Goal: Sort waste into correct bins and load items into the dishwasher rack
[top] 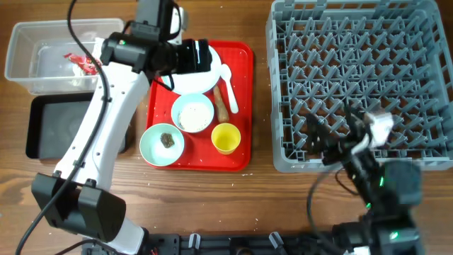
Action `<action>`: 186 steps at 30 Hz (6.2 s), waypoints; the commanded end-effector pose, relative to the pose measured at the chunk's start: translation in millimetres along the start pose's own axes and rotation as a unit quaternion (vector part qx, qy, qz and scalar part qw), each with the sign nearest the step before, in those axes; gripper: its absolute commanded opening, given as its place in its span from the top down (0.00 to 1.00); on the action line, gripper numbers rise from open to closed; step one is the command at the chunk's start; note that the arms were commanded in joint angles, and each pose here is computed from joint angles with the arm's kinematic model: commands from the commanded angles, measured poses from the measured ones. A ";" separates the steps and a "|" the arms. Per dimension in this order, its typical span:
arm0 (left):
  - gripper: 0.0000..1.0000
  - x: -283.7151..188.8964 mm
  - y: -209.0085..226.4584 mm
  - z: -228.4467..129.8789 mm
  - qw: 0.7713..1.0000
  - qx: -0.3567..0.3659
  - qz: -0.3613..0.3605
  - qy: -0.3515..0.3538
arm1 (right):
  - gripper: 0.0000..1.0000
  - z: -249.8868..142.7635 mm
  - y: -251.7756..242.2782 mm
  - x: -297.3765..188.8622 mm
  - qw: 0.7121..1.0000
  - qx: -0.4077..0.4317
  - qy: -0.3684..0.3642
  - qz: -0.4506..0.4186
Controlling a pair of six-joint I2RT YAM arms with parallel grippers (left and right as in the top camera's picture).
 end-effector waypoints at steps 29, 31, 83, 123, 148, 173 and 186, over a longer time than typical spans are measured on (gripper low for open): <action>0.96 172.3 -1.8 -85.4 0.971 -0.053 0.186 0.144 | 0.00 62.7 -24.2 76.9 0.983 0.000 0.175 -0.062; 0.96 155.9 -13.0 -77.9 0.974 -0.055 0.162 0.145 | 0.00 62.8 -25.4 76.7 0.982 -0.001 0.175 -0.070; 0.96 -100.7 338.5 -24.5 0.771 -0.536 -0.344 -0.019 | 0.00 63.4 -25.1 76.0 0.982 -0.001 0.173 -0.069; 0.96 -18.0 82.1 -63.8 0.984 -0.108 0.115 0.084 | 0.00 52.7 -28.9 88.1 0.978 0.004 0.197 -0.069; 0.96 -51.7 333.8 -11.2 0.754 -0.462 -0.467 -0.006 | 0.00 54.6 -27.7 88.9 0.980 0.005 0.190 -0.062; 0.96 19.5 97.9 -105.3 0.967 -0.136 0.147 0.160 | 0.00 52.1 -27.6 87.9 0.978 0.005 0.199 -0.062; 0.52 61.8 88.3 -155.1 0.965 -0.073 0.207 0.142 | 0.00 48.4 -27.4 86.2 0.975 0.009 0.211 -0.063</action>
Point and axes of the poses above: each gripper's point midway between its finger pads, its own x axis out along the fingers, its own y axis along the line the jaws close on, z = x × y, the point moved 9 cm from there along -x, back along the fingers, and after that the axes turned 12 degrees about -x, right-handed, at the moved point
